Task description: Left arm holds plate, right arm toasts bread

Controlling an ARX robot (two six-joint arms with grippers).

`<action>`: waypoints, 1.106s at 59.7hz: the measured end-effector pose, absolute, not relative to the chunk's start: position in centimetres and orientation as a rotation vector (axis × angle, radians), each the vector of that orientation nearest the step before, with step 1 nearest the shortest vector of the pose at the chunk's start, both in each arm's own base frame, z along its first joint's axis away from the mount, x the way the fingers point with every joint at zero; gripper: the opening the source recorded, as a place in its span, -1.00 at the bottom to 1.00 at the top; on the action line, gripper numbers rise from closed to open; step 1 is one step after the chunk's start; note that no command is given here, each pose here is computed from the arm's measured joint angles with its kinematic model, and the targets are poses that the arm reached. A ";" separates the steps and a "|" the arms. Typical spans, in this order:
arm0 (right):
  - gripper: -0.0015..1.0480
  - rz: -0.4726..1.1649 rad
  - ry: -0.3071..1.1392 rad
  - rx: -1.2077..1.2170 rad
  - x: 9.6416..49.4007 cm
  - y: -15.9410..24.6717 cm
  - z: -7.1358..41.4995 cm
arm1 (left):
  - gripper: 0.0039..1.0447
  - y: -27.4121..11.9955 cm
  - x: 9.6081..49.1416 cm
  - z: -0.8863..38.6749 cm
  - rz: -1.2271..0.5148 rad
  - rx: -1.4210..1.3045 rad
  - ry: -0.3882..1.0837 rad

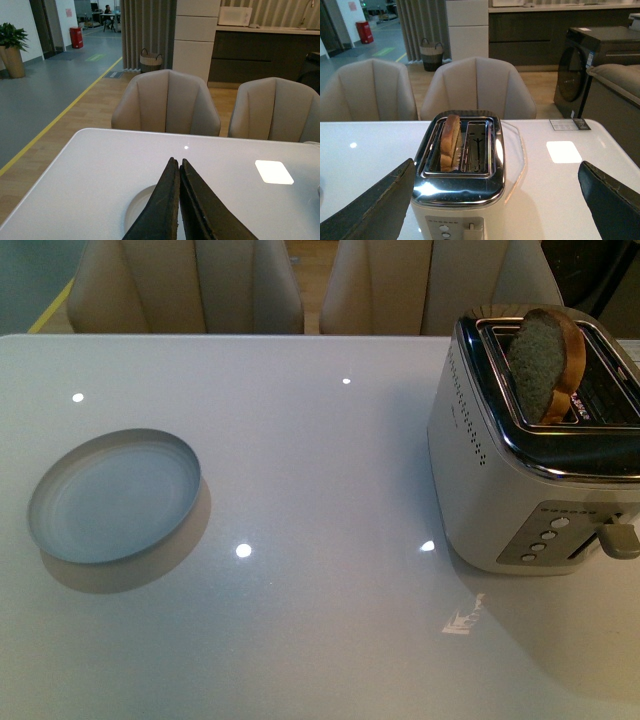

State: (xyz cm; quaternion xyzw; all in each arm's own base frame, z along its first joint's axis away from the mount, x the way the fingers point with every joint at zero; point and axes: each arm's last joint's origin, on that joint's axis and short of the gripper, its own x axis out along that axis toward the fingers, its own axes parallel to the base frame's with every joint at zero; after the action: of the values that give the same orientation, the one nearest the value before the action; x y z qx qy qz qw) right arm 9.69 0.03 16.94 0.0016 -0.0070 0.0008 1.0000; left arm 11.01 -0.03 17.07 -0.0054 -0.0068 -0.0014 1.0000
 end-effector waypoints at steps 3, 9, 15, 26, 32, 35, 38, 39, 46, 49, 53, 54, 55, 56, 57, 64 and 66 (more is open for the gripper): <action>0.83 0.002 -0.014 0.003 9.7 0.0 16.9 | -0.95 0.0 10.9 17.1 -0.003 -0.011 -0.013; 0.83 0.002 -0.014 0.003 9.7 0.0 16.9 | -0.95 0.0 10.5 16.8 -0.003 -0.011 0.008; 0.83 0.002 -0.014 0.003 9.7 0.0 16.9 | -0.95 0.0 9.8 16.8 -0.003 -0.011 -0.004; 0.83 0.002 -0.014 0.003 9.7 0.0 16.9 | -0.95 0.0 9.7 16.8 -0.003 -0.011 -0.008; 0.83 0.002 -0.014 0.003 9.7 0.0 16.9 | -0.95 0.0 9.7 16.8 -0.003 -0.011 -0.009; 0.83 0.002 -0.014 0.003 9.7 0.0 16.9 | -0.82 0.0 9.7 16.8 -0.003 -0.011 -0.009; 0.83 0.002 -0.014 0.003 9.7 0.0 16.9 | -0.65 0.0 9.7 16.8 -0.003 -0.011 -0.009; 0.83 0.002 -0.014 0.003 9.7 0.0 16.9 | -0.58 0.0 9.7 16.8 -0.003 -0.011 -0.009; 0.83 0.002 -0.014 0.003 9.7 0.0 16.9 | -0.17 0.0 9.7 16.8 -0.003 -0.011 -0.009; 0.83 0.002 -0.014 0.003 9.7 0.0 16.9 | 0.00 0.0 9.7 16.8 -0.003 -0.011 -0.008; 0.83 0.002 -0.014 0.003 9.7 0.0 16.9 | 0.24 0.0 9.7 16.8 -0.003 -0.011 -0.009; 0.83 0.002 -0.014 0.003 9.7 0.0 16.9 | 0.30 0.0 9.7 16.8 -0.003 -0.011 -0.009; 0.83 0.002 -0.014 0.003 9.7 0.0 16.9 | 0.37 0.0 9.7 16.8 -0.003 -0.011 -0.009; 0.83 0.002 -0.014 0.003 9.7 0.0 16.9 | 0.40 0.0 9.7 16.8 -0.003 -0.011 -0.009; 0.83 0.002 -0.014 0.003 9.7 0.0 16.9 | 0.47 0.0 9.7 16.8 -0.003 -0.011 -0.009; 0.83 0.002 -0.014 0.003 9.7 0.0 16.9 | 0.89 0.0 9.7 16.8 -0.003 -0.011 -0.008; 0.83 0.002 -0.014 0.003 9.7 0.0 16.9 | 0.89 0.0 9.7 16.8 -0.003 -0.009 -0.009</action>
State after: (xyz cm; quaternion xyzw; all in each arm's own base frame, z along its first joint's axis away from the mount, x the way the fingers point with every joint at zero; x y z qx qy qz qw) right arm 9.69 0.03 16.94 0.0014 -0.0070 0.0008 1.0000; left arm 9.73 -0.03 16.78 -0.0045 -0.0043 -0.0014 1.0000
